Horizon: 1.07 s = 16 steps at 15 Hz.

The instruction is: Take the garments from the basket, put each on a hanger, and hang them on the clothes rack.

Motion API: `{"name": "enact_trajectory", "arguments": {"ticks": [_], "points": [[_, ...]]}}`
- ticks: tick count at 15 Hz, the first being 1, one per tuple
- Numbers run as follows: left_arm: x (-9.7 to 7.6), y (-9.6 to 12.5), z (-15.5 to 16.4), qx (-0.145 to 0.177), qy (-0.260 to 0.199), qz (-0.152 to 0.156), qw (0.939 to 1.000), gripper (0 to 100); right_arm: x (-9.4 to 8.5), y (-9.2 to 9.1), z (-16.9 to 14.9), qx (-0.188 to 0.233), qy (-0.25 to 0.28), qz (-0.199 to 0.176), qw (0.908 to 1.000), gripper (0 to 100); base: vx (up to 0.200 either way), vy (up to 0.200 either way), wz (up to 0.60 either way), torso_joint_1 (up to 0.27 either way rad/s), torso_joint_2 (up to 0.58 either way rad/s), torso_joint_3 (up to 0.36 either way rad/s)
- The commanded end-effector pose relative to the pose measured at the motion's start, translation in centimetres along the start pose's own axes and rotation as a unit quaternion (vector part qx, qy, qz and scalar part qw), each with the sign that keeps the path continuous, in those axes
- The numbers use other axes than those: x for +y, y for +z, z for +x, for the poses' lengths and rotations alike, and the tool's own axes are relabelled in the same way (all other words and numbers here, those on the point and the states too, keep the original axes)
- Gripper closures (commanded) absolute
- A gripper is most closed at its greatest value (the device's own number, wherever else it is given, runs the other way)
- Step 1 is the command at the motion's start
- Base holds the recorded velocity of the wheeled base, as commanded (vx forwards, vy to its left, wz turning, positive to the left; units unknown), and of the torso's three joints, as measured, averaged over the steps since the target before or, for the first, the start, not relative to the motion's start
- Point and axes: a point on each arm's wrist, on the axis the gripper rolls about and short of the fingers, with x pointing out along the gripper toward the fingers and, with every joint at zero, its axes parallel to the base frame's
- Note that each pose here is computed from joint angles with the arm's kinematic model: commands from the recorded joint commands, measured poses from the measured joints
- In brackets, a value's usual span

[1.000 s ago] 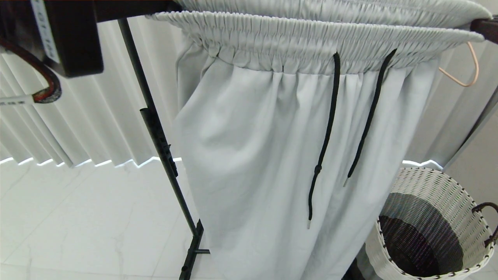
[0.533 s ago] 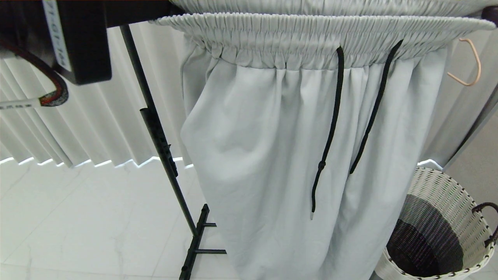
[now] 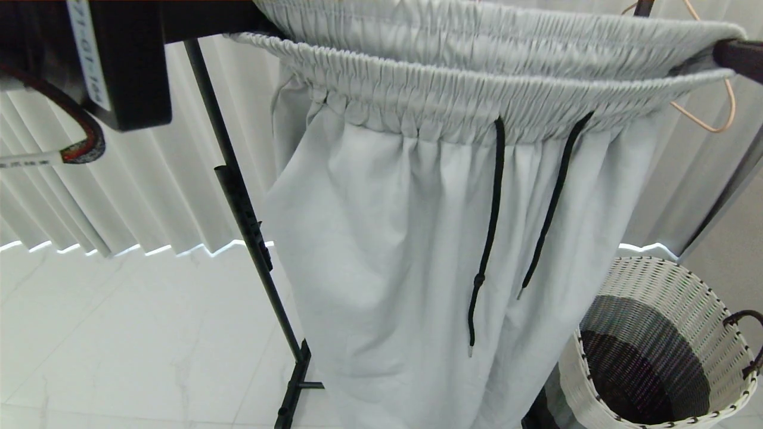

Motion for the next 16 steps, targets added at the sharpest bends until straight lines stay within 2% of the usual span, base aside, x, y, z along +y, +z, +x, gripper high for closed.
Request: {"name": "enact_trajectory", "arguments": {"ticks": [1, 4, 7, 8, 9, 11, 12, 15, 16], "points": [[0.2, -0.1, 0.1, 0.003, 0.007, 0.0, 1.0, 100, -0.2, 0.0, -0.6, -0.009, 0.007, 0.003, 0.9999, 0, 0.0, 0.0, 0.0, 0.0, 0.0, 0.0], [1.5, -0.8, 0.7, 0.03, 0.068, -0.001, 0.9973, 100, -0.8, 0.1, -2.7, -0.017, 0.038, 0.009, 0.9991, 0, 0.0, 0.0, 0.0, 0.0, 0.0, 0.0], [1.4, -1.4, 0.6, 0.039, 0.066, 0.004, 0.9971, 100, -1.4, -0.3, -4.2, 0.002, 0.051, 0.01, 0.9987, 0, 0.0, 0.0, 0.0, 0.0, 0.0, 0.0], [1.4, -1.6, 0.4, 0.04, 0.065, 0.005, 0.9971, 100, -1.8, -1.0, -4.4, 0.031, 0.031, -0.004, 0.999, 0, 0.0, 0.0, 0.0, 0.0, 0.0, 0.0], [1.5, -1.7, 0.2, 0.04, 0.065, 0.005, 0.9971, 100, -2.4, -2.2, -4.6, 0.079, -0.005, -0.027, 0.9965, 0, 0.0, 0.0, 0.0, 0.0, 0.0, 0.0], [1.7, -2.0, -0.5, 0.039, 0.066, 0.006, 0.9971, 100, -3.3, -4.1, -5.2, 0.147, -0.069, -0.075, 0.9838, 0, 0.0, 0.0, 0.0, 0.0, 0.0, 0.0], [1.9, -2.2, -0.8, 0.039, 0.066, 0.005, 0.9971, 100, -3.6, -4.9, -5.6, 0.164, -0.092, -0.099, 0.9772, 0, 0.0, 0.0, 0.0, 0.0, 0.0, 0.0], [2.0, -2.5, -1.3, 0.039, 0.066, 0.005, 0.9971, 100, -3.6, -6.8, -7.2, 0.192, -0.134, -0.112, 0.9656, 0, 0.0, 0.0, 0.0, 0.0, 0.0, 0.0], [2.0, -2.5, -1.3, 0.039, 0.066, 0.006, 0.9971, 100, -3.6, -7.5, -7.6, 0.21, -0.151, -0.12, 0.9587, 0, 0.0, 0.0, 0.0, 0.0, 0.0, 0.0]]}}
